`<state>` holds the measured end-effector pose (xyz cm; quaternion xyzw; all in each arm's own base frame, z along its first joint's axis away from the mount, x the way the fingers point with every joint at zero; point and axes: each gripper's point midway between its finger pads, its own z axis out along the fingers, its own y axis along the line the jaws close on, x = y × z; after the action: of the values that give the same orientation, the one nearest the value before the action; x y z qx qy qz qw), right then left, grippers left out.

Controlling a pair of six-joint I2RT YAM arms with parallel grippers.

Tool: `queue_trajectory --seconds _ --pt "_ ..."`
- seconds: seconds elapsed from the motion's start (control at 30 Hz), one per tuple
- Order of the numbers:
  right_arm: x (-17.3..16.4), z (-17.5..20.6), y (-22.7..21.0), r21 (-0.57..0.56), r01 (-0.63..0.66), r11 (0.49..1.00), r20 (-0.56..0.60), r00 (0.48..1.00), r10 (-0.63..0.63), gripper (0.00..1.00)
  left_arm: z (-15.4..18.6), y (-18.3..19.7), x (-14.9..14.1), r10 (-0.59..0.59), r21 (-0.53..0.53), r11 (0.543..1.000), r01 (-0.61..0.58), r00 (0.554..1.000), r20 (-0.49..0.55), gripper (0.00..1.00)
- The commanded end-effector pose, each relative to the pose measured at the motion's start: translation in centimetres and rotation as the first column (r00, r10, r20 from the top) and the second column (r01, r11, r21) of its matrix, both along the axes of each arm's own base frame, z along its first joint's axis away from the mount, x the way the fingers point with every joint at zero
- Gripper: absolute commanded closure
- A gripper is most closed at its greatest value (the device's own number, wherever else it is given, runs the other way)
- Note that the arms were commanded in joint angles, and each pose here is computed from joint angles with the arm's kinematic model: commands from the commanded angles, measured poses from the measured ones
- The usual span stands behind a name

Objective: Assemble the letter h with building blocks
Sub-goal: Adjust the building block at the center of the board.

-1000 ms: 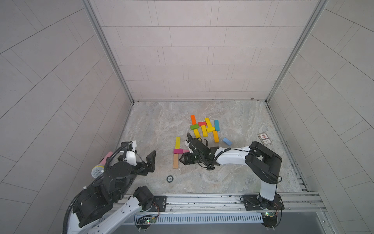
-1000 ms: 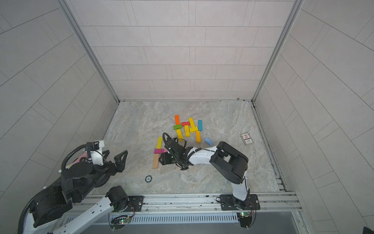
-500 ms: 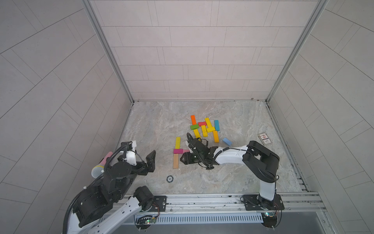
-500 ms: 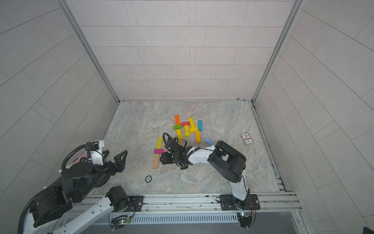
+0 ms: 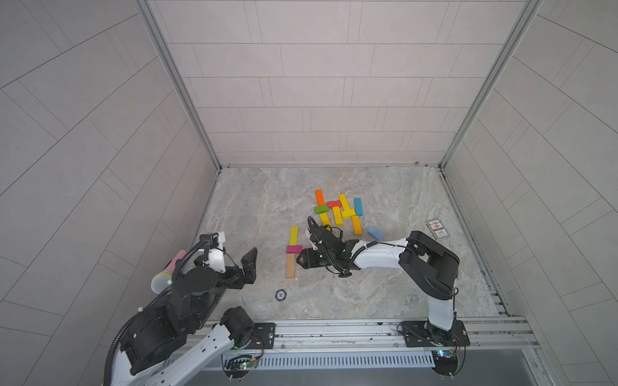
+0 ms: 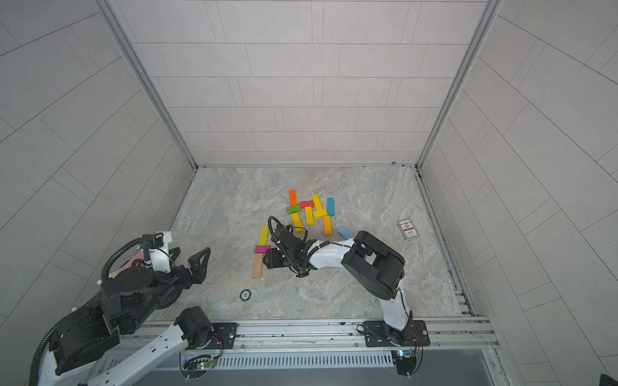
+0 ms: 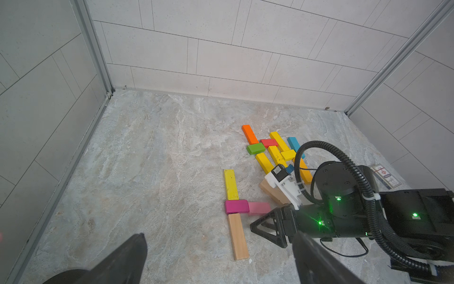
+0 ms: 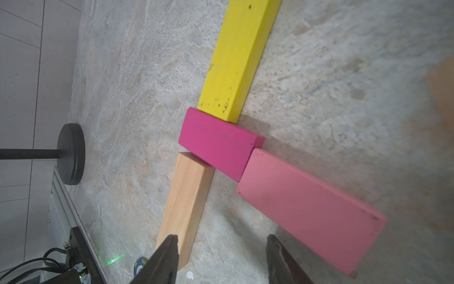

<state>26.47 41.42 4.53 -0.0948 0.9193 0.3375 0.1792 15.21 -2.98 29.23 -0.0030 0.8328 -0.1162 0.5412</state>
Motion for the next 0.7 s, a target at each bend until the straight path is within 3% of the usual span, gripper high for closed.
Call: queue_trajectory --seconds 0.0,0.67 --pt "0.52 -0.61 0.02 -0.014 0.020 1.000 -0.007 1.000 -0.020 0.41 -0.04 0.20 0.29 0.014 0.026 1.000 -0.014 1.000 0.006 0.00" --pt "1.28 -0.83 0.20 -0.013 0.018 1.000 -0.007 1.000 -0.018 0.41 -0.22 0.10 0.44 0.016 0.032 0.999 -0.016 1.000 0.004 0.00"
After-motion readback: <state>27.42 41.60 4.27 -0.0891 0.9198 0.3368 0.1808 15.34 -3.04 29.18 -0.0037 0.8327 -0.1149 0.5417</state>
